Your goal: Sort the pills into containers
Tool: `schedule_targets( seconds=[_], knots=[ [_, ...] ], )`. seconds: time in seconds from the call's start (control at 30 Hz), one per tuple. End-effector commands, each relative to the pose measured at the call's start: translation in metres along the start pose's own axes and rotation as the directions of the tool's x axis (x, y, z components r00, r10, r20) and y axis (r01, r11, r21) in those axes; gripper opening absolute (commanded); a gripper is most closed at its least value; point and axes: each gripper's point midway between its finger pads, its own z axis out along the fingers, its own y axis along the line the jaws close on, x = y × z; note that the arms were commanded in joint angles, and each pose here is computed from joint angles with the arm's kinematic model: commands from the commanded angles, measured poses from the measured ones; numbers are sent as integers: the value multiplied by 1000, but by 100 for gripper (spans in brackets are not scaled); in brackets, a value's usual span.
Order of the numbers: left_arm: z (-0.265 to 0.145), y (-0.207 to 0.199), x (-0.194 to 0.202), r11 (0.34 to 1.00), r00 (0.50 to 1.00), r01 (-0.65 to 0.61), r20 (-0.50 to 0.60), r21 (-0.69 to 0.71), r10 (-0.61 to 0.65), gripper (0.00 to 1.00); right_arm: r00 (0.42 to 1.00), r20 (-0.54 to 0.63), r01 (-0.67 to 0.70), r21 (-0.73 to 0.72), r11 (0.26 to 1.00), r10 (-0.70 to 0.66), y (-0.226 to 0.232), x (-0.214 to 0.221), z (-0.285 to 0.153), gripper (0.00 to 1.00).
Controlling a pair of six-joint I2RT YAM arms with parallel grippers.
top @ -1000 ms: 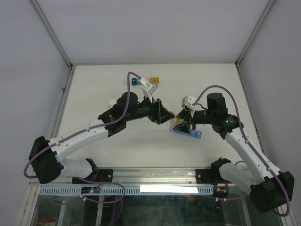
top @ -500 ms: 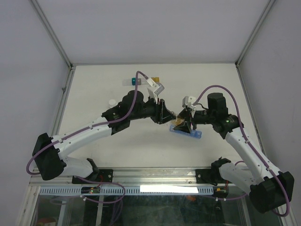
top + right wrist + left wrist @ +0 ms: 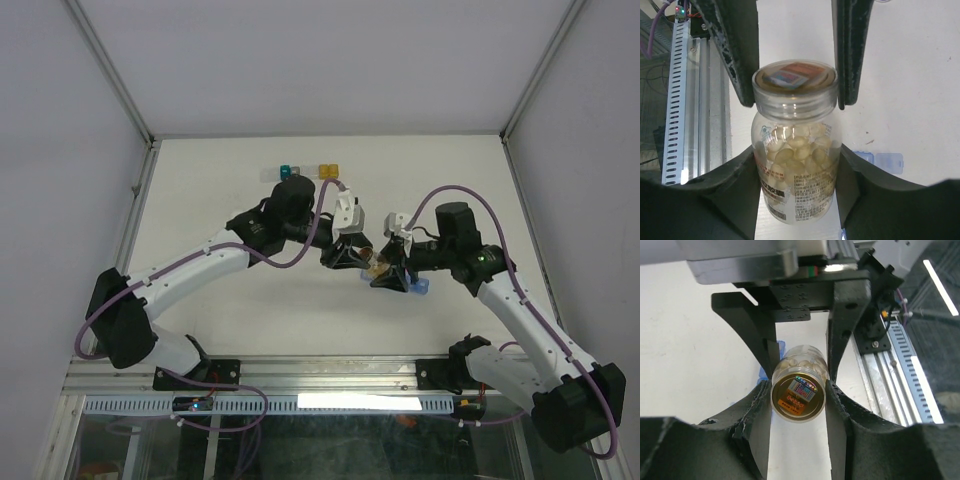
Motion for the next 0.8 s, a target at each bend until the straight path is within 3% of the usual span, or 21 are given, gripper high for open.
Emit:
schedule_targets(
  seconds=[0.0,0.03,0.13,0.17,0.23,0.27,0.37,0.47,0.57,0.67,0.77],
  knots=[
    [-6,-31,23,944,983,-179,21,278,180,10,980,135,140,38,989,-144,-12,-51,-6,0],
    [-7,-27,18,943,981,-192,28,271,191,12,981,134,138,38,990,-142,-12,-50,-6,0],
    [-11,-11,3,957,975,-220,40,191,216,36,981,133,139,39,989,-143,-13,-50,-6,0],
    [-15,-3,-7,969,976,-218,47,120,213,48,981,133,138,39,990,-143,-13,-50,-6,0],
    [-28,11,-47,978,966,-194,159,-78,205,95,981,132,140,40,989,-144,-13,-49,-6,0],
    [-37,10,-55,973,955,-185,208,-136,211,99,981,131,140,39,989,-144,-13,-49,-6,0],
    [-71,-4,-78,965,905,-66,392,-255,166,99,981,129,141,42,989,-145,-14,-49,-7,0],
    [-91,-16,-69,954,862,137,506,-267,17,99,981,129,141,42,989,-145,-14,-48,-6,0],
    [-97,-12,-56,901,791,369,586,-231,-174,99,982,128,137,38,990,-141,-14,-47,-6,0],
    [-92,8,-42,780,712,584,604,-227,-357,83,982,127,133,36,990,-137,-14,-46,-5,0],
    [-76,19,-36,705,714,647,555,-291,-426,72,983,125,132,39,991,-136,-15,-46,-5,0]
  ],
)
